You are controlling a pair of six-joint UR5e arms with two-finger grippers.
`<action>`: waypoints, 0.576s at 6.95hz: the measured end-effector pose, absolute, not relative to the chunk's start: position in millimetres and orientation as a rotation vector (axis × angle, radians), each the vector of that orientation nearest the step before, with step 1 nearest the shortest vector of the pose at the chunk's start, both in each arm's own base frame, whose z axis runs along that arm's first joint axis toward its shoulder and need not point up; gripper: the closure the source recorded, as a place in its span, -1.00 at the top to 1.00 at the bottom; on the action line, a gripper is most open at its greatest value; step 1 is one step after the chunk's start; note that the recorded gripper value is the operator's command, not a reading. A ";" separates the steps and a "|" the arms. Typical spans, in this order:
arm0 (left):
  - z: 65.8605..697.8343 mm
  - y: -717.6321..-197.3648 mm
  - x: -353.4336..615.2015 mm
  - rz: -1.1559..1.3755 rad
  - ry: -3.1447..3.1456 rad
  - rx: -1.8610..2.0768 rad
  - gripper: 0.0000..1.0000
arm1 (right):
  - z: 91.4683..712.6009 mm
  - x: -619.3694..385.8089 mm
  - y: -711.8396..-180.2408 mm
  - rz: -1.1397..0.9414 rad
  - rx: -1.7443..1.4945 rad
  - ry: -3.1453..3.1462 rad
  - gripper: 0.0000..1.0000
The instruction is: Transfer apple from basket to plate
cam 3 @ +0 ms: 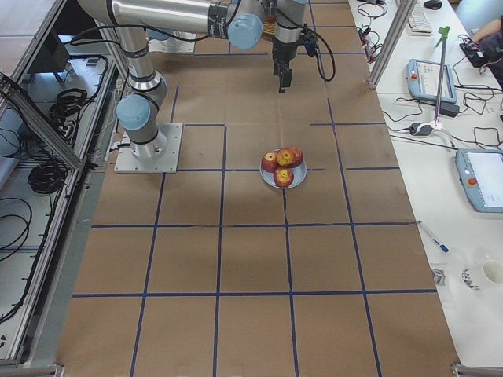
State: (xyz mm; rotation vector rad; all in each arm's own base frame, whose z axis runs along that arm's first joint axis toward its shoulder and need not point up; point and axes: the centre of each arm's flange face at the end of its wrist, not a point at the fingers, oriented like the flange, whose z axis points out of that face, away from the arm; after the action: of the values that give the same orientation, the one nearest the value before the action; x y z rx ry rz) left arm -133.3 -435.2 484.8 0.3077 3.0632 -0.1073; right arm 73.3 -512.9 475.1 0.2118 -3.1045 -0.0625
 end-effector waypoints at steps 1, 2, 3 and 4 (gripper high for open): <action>485.7 -433.6 -132.8 -0.104 3.036 0.328 0.98 | 482.2 97.9 -497.1 -0.046 0.169 -3.104 0.99; 482.9 -433.2 -133.3 -0.094 3.030 0.342 0.98 | 487.2 116.5 -485.4 -0.029 0.135 -3.105 0.99; 478.6 -433.6 -134.4 -0.082 3.038 0.345 0.98 | 488.1 127.4 -480.7 -0.023 0.124 -3.106 0.99; 475.0 -433.7 -136.7 -0.076 3.060 0.344 0.98 | 487.5 130.9 -480.7 -0.023 0.126 -3.108 0.99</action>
State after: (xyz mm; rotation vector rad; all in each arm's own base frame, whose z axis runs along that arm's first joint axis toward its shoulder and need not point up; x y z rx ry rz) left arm -136.7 -433.7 475.0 0.3438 3.0604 -0.0762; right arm 130.9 -480.7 487.5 0.1257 -3.1078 -0.0234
